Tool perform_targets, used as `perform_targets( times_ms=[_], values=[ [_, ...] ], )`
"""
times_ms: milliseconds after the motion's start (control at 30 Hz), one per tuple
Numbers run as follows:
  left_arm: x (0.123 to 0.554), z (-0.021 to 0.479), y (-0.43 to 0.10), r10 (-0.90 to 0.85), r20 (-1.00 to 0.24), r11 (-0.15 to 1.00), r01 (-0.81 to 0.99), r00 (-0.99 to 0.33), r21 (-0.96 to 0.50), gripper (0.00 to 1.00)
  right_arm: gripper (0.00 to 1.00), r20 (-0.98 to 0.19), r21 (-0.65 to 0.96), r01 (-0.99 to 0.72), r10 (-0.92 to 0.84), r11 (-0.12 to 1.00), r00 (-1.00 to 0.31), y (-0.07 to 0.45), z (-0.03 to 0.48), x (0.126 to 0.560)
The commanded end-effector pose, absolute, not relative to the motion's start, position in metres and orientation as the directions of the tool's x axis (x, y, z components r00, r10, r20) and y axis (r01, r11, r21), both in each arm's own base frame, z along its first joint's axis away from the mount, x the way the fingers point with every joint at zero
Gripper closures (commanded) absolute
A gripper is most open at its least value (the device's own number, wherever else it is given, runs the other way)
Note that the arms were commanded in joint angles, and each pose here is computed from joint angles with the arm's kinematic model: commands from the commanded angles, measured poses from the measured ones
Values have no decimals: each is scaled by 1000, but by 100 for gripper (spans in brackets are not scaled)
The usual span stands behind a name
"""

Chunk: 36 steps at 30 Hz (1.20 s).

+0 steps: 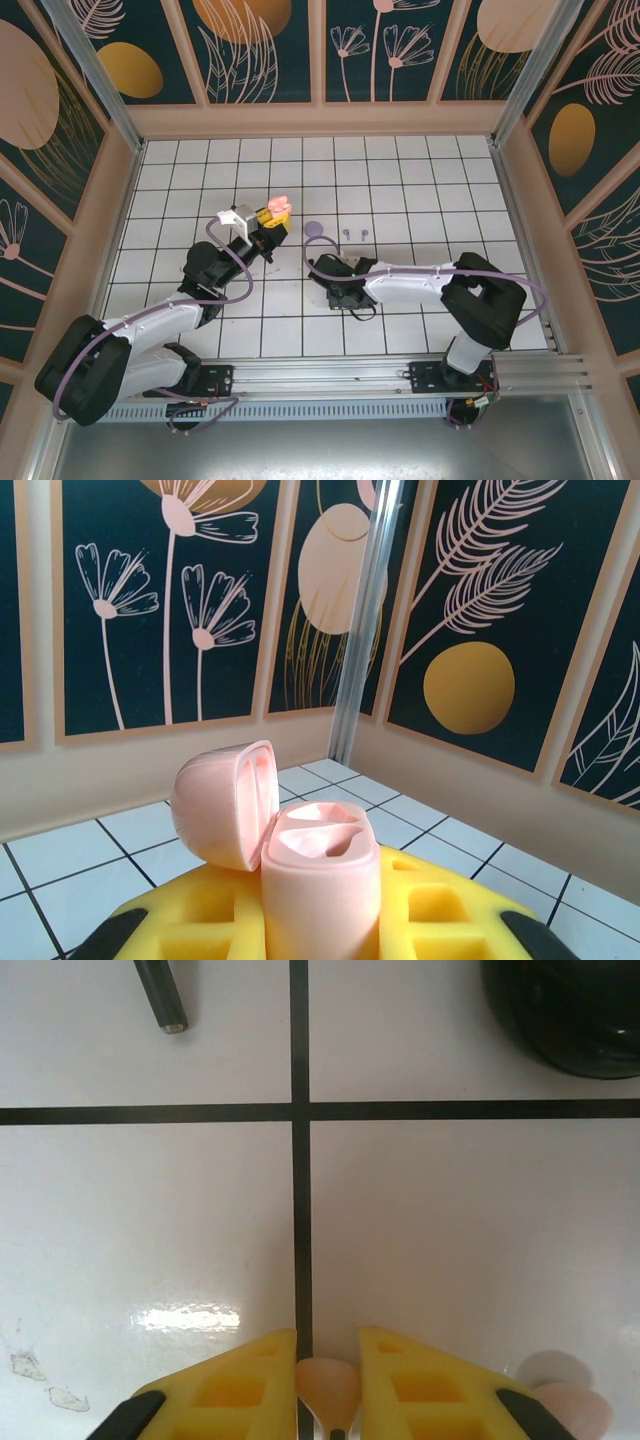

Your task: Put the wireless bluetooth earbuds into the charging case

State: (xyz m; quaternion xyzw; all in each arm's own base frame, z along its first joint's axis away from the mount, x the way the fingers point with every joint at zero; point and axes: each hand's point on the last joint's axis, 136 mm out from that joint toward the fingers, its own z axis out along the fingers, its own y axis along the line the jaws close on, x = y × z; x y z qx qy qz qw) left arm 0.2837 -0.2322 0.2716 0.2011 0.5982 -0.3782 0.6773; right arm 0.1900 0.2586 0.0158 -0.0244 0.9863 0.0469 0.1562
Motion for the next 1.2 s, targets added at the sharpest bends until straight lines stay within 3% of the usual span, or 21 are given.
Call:
perform_targets(
  times_ms=[0,167,367,833,1167],
  values=[
    [279,282,-235,-297,-955,607,775,18,-174,100,82,-305,81,-56,-29,995,-952,253,15,183],
    [277,286,-238,-293,-956,591,791,27,-159,100,83,-379,117,-62,-13,991,-925,257,43,195],
    [274,291,-244,-269,-962,572,812,54,-114,100,83,-523,211,-103,23,972,-852,267,112,221],
    [259,306,-264,-200,-961,478,875,191,75,100,82,-863,360,-359,161,861,-479,257,353,291],
    [272,322,-276,-173,-944,478,862,282,170,100,82,-962,243,-647,93,723,-257,291,412,279]
  ],
)
